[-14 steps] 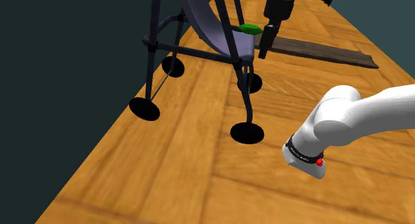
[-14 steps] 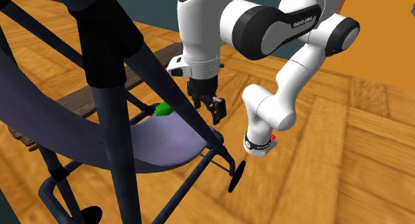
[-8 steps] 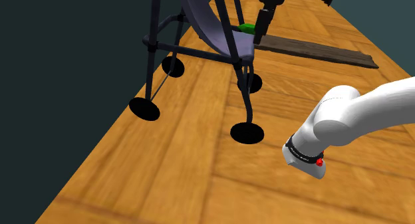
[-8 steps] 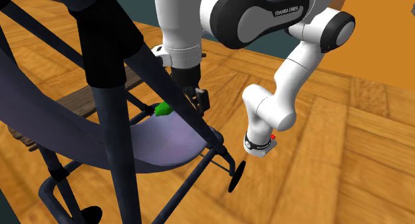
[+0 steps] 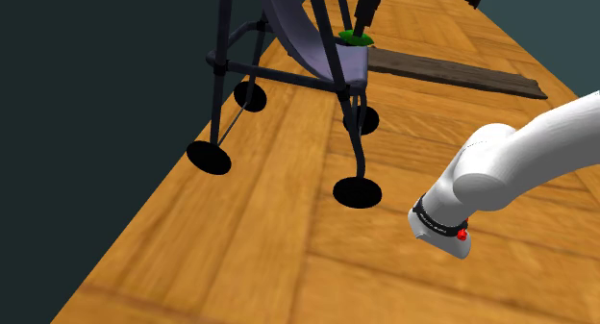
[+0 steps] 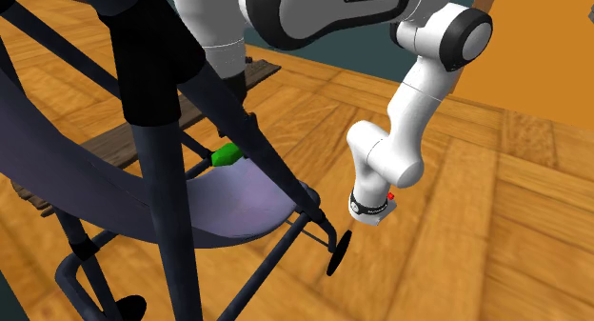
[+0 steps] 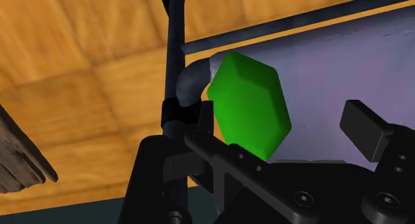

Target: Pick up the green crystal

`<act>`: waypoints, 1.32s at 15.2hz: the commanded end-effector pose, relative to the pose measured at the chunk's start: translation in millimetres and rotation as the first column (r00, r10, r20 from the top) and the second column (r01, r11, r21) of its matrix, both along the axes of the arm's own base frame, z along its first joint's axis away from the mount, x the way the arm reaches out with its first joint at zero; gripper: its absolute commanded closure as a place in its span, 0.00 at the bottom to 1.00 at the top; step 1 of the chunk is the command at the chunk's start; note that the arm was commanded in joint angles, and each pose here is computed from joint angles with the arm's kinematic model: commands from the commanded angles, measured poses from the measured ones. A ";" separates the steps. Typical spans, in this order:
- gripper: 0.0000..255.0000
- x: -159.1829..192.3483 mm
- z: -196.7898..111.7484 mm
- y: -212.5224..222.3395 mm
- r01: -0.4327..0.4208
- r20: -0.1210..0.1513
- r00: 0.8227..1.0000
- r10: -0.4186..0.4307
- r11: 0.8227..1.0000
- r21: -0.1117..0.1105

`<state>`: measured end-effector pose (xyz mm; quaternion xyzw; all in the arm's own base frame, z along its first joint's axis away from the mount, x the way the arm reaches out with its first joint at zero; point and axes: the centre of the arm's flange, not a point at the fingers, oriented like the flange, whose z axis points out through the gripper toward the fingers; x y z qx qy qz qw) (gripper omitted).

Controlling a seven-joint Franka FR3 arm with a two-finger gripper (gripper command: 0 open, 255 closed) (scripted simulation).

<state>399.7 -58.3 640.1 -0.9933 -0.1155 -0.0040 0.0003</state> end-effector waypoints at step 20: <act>1.00 1.7 -16.3 -1.1 -0.002 0.002 1.000 0.002 1.000 0.000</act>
